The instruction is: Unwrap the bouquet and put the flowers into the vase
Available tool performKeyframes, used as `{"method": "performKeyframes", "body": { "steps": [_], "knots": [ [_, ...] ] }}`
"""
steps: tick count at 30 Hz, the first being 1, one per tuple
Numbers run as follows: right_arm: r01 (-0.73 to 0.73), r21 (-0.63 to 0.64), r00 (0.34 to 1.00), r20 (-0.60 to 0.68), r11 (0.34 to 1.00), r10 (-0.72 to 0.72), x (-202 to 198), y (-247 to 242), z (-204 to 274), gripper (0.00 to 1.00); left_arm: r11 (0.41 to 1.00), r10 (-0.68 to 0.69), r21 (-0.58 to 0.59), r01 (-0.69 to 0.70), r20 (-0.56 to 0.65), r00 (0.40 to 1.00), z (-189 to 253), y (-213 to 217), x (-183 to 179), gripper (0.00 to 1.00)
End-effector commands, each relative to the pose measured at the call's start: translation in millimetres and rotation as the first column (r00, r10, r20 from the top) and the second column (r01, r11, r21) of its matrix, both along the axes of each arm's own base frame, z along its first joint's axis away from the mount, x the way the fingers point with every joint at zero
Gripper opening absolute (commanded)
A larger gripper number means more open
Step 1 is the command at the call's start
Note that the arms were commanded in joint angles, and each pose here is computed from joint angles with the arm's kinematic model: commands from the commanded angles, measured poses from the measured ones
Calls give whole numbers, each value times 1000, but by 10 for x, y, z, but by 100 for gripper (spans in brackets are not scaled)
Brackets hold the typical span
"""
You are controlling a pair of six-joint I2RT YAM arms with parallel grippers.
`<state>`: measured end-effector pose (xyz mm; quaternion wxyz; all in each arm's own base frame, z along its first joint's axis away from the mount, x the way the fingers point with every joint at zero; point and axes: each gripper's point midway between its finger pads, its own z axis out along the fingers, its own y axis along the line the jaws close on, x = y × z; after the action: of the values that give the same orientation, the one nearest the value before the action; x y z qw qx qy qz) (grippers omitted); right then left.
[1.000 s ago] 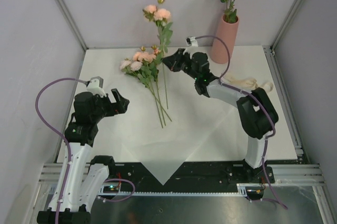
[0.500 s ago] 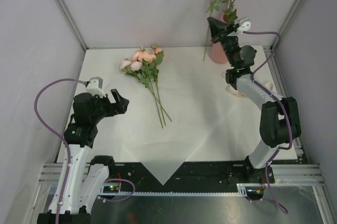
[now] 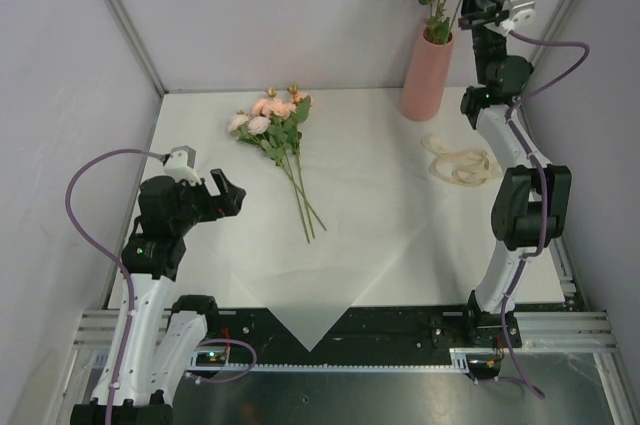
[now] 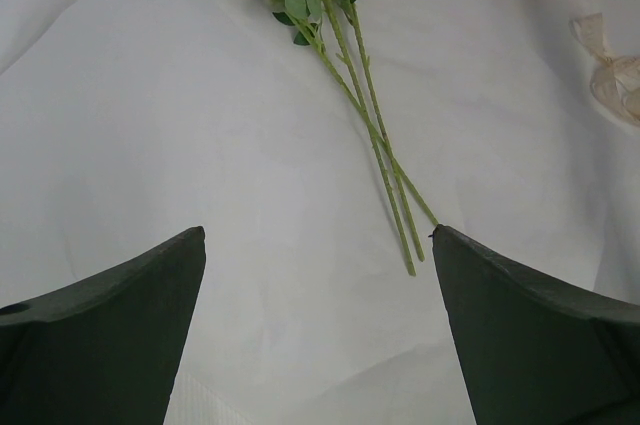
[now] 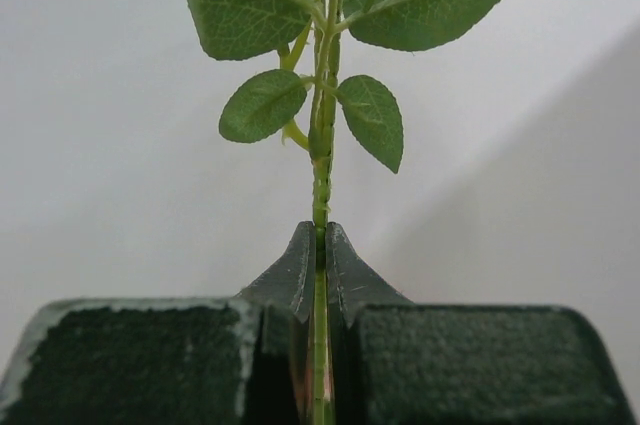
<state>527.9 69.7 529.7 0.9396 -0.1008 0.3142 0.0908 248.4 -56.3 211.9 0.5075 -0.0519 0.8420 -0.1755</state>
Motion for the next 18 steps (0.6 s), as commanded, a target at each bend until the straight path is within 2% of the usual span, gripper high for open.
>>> {"method": "performKeyframes", "body": {
  "steps": [1,10,18],
  "knots": [
    [57,3,996,61,998,-57,118,-184,293,0,1000,-15,-2,16,40,999,75,-19,30,100],
    [27,3,1000,-4,1000,-27,625,-170,158,0,1000,-11,0,11,34,999,62,-7,41,100],
    [32,24,992,-121,999,-29,938,-149,-365,0,1000,-12,-1,12,31,999,57,-9,44,100]
  ]
}}
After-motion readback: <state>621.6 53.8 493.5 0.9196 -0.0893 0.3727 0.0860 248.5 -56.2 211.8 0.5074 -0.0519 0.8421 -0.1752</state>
